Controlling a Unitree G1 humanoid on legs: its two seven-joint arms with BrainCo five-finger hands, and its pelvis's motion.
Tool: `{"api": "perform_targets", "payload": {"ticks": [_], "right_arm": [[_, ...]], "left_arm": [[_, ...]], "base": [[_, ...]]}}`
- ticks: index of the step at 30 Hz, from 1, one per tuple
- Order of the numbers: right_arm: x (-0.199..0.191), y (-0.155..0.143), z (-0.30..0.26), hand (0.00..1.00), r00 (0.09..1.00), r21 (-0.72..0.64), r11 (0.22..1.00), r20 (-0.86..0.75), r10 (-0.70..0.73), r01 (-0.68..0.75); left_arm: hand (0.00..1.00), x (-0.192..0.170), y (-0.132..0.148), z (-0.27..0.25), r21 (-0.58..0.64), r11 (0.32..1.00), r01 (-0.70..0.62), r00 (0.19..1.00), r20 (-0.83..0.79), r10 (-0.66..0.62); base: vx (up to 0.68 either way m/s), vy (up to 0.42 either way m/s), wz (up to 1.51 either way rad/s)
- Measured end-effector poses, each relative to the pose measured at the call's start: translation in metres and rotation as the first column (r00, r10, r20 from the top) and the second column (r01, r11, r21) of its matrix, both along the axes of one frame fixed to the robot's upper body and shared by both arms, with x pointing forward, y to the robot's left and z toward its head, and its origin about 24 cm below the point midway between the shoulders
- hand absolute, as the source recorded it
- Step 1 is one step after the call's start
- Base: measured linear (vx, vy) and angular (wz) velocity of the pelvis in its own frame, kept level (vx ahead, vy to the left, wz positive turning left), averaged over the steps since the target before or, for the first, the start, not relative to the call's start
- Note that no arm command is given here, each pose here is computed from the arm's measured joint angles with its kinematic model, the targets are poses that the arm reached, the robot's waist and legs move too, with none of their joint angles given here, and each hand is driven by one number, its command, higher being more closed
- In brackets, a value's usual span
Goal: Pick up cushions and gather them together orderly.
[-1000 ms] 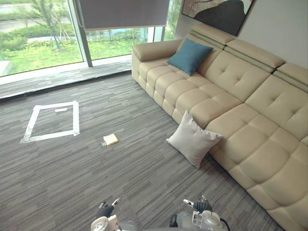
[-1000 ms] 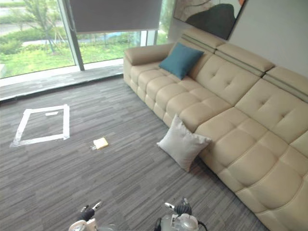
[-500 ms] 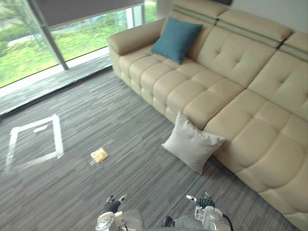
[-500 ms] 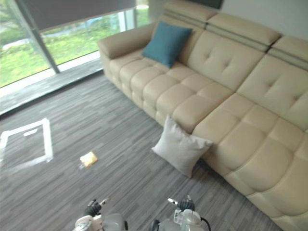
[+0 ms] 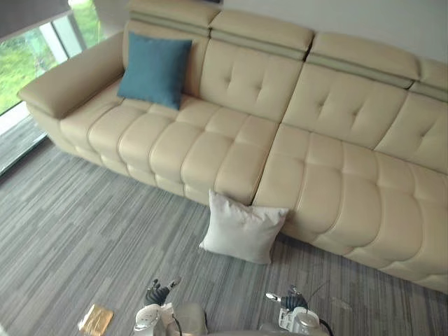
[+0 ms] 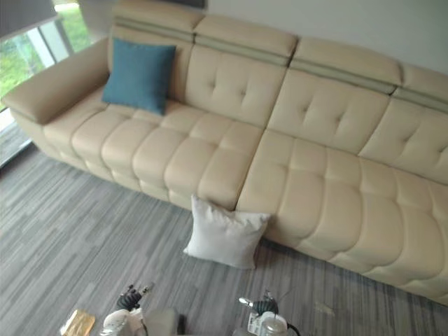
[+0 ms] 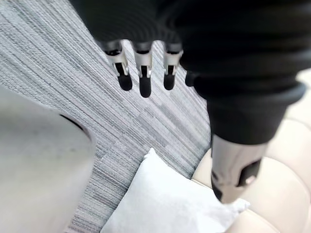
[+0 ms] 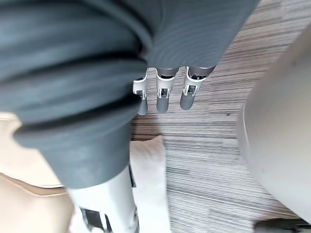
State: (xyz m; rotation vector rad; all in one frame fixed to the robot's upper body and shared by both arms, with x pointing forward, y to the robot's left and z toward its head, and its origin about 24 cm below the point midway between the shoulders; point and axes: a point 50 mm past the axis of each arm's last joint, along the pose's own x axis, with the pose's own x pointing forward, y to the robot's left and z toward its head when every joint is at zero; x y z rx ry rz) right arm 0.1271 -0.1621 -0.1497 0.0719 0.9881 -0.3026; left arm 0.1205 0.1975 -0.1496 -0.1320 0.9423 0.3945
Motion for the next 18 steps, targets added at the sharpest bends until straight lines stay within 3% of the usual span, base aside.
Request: {"api": "perform_targets", "payload": {"ticks": [5, 8, 11, 18], "right_arm": [[0.006, -0.001, 0.002, 0.0, 1.0, -0.01, 1.0, 0.024, 0.005, -0.005], [0.007, -0.002, 0.003, 0.0, 1.0, -0.011, 1.0, 0.027, 0.004, -0.004], [0.006, -0.011, 0.003, 0.0, 1.0, -0.032, 0.999, 0.022, -0.005, 0.006], [0.0, -0.014, 0.0, 0.0, 1.0, -0.034, 0.999, -0.009, -0.028, 0.027]], "left_arm": [[0.0, -0.002, -0.002, -0.002, -0.004, 1.0, 0.019, 1.0, -0.017, -0.019], [0.0, -0.003, -0.002, -0.002, 0.006, 0.999, 0.047, 0.999, -0.026, -0.046], [0.0, -0.006, -0.02, -0.006, -0.032, 0.997, 0.068, 0.997, -0.04, -0.07], [0.0, 0.0, -0.018, -0.001, -0.018, 0.998, 0.063, 0.998, 0.003, -0.063]], "base": [[0.18, -0.043, -0.21], [0.27, -0.205, 0.06], [0.34, -0.263, 0.36], [0.26, -0.173, 0.08]]}}
